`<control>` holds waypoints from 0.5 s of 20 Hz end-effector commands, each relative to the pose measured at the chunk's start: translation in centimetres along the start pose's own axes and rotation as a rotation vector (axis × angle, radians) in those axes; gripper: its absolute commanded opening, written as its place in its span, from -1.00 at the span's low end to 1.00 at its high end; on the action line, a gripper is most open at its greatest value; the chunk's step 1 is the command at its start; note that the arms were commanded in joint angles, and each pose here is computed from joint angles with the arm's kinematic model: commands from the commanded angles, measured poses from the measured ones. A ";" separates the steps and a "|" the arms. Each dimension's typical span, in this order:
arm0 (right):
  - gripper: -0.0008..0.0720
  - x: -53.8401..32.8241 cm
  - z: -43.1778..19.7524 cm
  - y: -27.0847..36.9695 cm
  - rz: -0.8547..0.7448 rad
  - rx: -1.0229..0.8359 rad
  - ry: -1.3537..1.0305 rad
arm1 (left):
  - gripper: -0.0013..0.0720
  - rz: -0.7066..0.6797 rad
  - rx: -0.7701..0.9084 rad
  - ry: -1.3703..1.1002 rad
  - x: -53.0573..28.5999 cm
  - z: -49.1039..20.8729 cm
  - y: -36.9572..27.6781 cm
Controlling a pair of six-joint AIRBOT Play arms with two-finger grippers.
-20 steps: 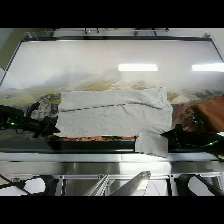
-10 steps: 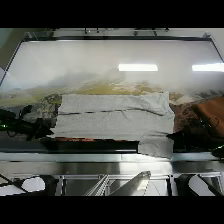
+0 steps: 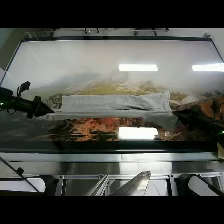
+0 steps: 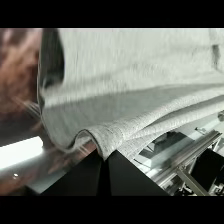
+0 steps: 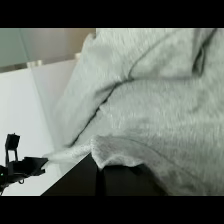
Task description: Fold the shirts.
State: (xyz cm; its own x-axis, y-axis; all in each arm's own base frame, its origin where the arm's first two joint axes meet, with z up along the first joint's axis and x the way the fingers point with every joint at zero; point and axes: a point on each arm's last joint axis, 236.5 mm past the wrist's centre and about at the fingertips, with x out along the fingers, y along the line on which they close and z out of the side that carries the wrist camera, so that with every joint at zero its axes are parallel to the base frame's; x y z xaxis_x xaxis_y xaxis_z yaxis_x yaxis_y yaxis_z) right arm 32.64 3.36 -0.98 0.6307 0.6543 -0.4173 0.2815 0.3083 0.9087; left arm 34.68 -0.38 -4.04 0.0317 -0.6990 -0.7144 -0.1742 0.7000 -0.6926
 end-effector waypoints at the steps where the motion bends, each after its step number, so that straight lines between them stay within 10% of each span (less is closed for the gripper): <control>1: -0.93 3.5 5.9 0.2 -0.042 -0.075 -0.131 | -0.93 0.009 0.033 0.019 1.7 4.5 -0.4; 9: -0.93 11.2 9.6 -3.6 -0.112 -0.175 -0.059 | -0.92 0.010 0.037 0.062 4.9 10.9 1.8; 10: -0.82 11.1 9.2 -3.7 -0.119 -0.193 -0.039 | -0.44 0.008 0.055 0.071 4.8 11.0 1.3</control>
State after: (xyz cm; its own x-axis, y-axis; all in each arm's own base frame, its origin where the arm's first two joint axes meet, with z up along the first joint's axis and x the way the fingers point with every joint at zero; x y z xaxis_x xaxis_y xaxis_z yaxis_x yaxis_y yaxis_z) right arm 44.63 2.62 -7.39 0.6551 0.5681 -0.4980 0.2446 0.4642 0.8513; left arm 44.59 -0.68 -9.12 -0.0094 -0.6920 -0.7218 -0.1401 0.7156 -0.6843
